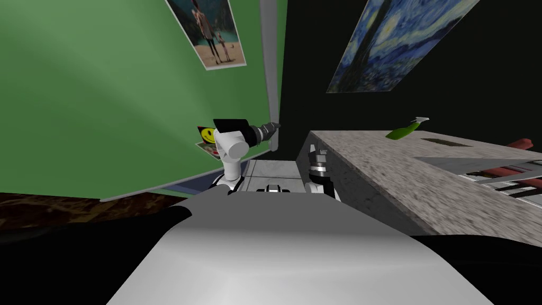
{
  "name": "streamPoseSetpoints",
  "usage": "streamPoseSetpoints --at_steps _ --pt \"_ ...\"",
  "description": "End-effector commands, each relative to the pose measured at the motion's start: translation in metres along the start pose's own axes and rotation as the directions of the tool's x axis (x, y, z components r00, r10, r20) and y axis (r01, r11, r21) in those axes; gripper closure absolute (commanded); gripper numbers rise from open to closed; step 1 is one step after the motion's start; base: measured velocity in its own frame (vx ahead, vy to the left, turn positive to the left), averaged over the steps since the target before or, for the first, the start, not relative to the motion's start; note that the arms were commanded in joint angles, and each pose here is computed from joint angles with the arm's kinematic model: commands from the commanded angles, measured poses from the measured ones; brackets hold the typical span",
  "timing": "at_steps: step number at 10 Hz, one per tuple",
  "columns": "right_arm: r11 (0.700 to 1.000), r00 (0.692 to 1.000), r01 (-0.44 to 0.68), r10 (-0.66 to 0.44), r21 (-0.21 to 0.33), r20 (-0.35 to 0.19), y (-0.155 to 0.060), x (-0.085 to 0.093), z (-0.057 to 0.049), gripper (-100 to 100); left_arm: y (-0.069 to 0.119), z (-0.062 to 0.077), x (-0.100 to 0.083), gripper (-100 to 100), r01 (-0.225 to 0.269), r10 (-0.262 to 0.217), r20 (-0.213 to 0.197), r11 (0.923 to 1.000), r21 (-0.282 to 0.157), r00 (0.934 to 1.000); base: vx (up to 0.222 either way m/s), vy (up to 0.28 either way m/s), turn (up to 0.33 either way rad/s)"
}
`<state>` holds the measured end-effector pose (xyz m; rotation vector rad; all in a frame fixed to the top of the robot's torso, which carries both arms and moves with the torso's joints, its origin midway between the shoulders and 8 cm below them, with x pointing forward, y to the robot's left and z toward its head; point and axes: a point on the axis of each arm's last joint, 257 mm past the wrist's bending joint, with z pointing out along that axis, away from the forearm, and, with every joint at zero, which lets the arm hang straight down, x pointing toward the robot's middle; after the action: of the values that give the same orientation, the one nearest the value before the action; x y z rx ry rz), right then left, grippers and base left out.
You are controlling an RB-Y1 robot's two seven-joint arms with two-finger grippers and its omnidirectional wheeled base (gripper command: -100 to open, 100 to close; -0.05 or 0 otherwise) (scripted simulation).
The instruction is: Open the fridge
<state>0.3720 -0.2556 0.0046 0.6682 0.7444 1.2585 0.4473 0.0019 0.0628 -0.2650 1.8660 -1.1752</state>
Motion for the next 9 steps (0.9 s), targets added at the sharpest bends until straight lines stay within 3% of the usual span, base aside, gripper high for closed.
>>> streamPoseSetpoints --at_steps 1,4,9 --pt "1.0 1.0 0.0 0.0 0.0 0.0 0.0 0.0 0.0 0 -0.016 -0.007 -0.006 -100 -0.002 0.002 -0.007 1.0 0.004 1.0 0.03 -0.021 0.05" --pt "1.0 1.0 0.001 -0.001 0.001 0.0 0.0 0.0 0.0 0 -0.026 -0.011 -0.009 -100 -0.003 0.003 -0.011 1.0 0.006 0.9999 0.081 -0.006 0.035" --pt "1.0 1.0 0.0 0.0 0.0 0.0 0.0 0.0 0.0 0 -0.052 -0.025 -0.016 -100 -0.009 0.009 -0.022 0.9999 0.01 0.9997 0.012 -0.01 0.024"
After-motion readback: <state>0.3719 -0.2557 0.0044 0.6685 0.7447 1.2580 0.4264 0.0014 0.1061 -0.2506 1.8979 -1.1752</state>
